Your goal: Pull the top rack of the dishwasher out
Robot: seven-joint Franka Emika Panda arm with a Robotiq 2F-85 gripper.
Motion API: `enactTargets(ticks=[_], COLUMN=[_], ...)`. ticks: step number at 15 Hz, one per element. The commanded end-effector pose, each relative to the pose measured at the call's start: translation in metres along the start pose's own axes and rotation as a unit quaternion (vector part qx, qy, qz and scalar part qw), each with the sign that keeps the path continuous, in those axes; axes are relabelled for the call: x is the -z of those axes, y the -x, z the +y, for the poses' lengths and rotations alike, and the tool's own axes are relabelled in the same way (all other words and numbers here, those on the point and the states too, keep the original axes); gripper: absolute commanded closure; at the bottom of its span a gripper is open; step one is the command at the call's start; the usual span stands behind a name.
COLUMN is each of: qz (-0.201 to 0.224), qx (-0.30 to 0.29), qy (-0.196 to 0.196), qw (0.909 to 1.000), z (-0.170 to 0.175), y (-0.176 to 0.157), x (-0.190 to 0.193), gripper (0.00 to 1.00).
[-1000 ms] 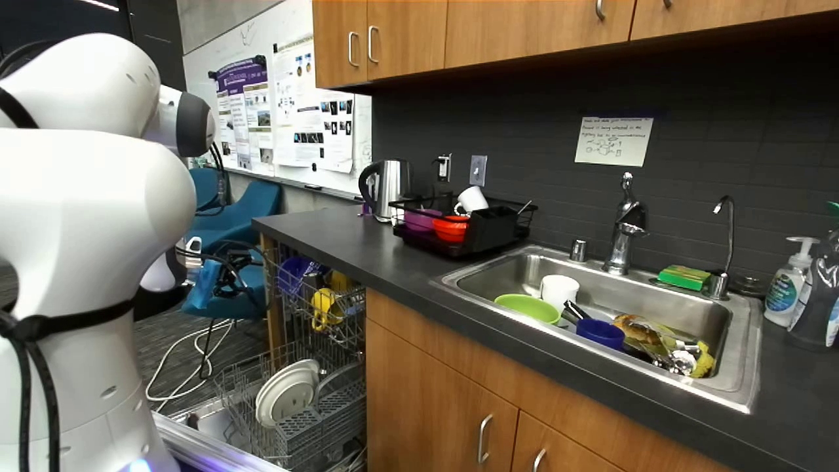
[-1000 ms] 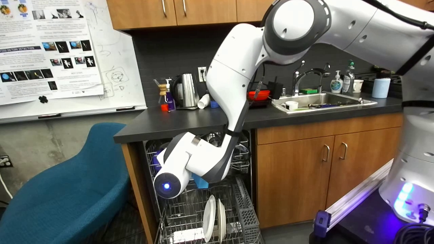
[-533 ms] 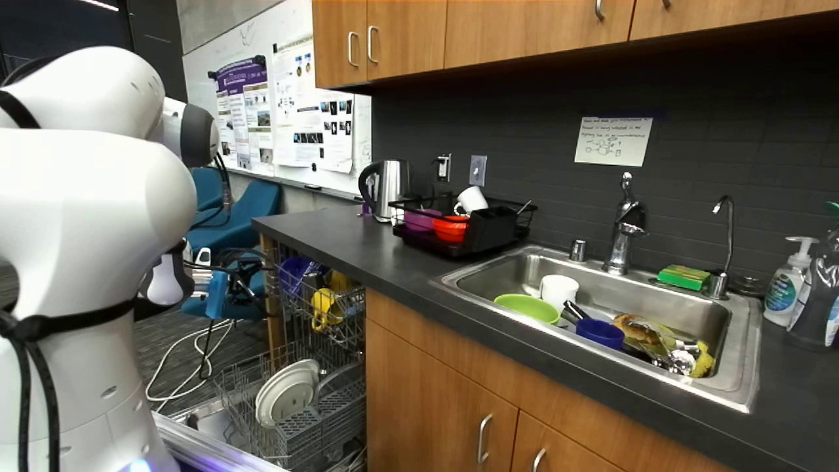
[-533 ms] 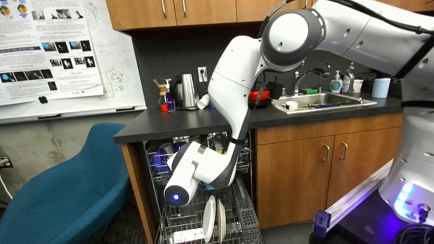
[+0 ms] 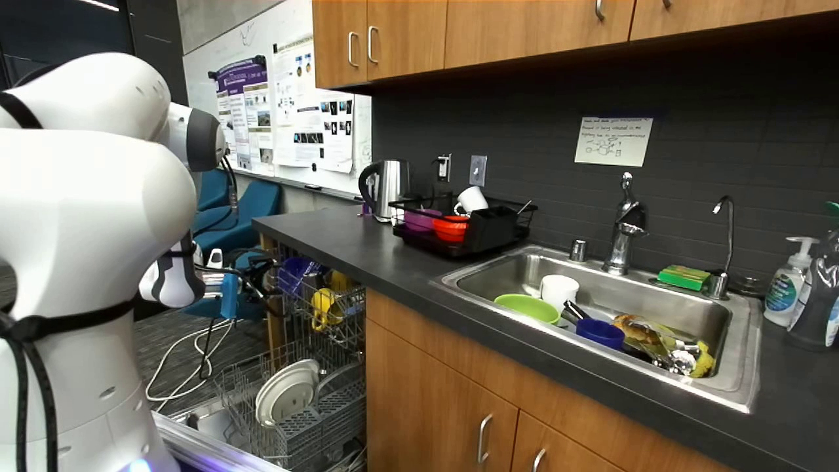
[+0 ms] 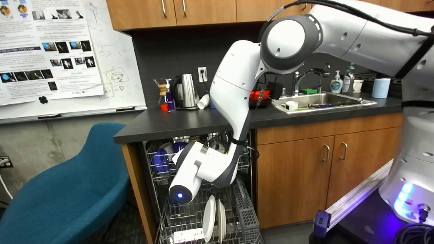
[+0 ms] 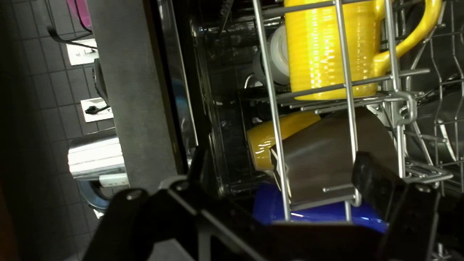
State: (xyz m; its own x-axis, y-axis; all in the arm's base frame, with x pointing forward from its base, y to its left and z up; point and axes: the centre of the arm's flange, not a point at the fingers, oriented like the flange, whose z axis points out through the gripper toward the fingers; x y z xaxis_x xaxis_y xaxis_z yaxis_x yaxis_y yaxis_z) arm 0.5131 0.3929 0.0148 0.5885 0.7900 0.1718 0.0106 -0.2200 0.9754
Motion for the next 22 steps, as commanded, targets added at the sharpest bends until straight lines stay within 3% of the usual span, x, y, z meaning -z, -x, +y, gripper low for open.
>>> enactTargets(ticks=[1, 18, 21, 22], qz=[-0.003, 0.015, 0.013, 0.013], qx=[-0.011, -0.025, -0.023, -0.022], qy=[0.019, 0.049, 0.049, 0.049], qw=[0.9998, 0.9984, 0.9985, 0.9985], z=[0.004, -0.011, -0.015, -0.015], y=[0.0, -0.02, -0.017, -0.015], x=[-0.019, -0.051, -0.054, -0.055], gripper=[0.0, 0.0, 0.04, 0.18])
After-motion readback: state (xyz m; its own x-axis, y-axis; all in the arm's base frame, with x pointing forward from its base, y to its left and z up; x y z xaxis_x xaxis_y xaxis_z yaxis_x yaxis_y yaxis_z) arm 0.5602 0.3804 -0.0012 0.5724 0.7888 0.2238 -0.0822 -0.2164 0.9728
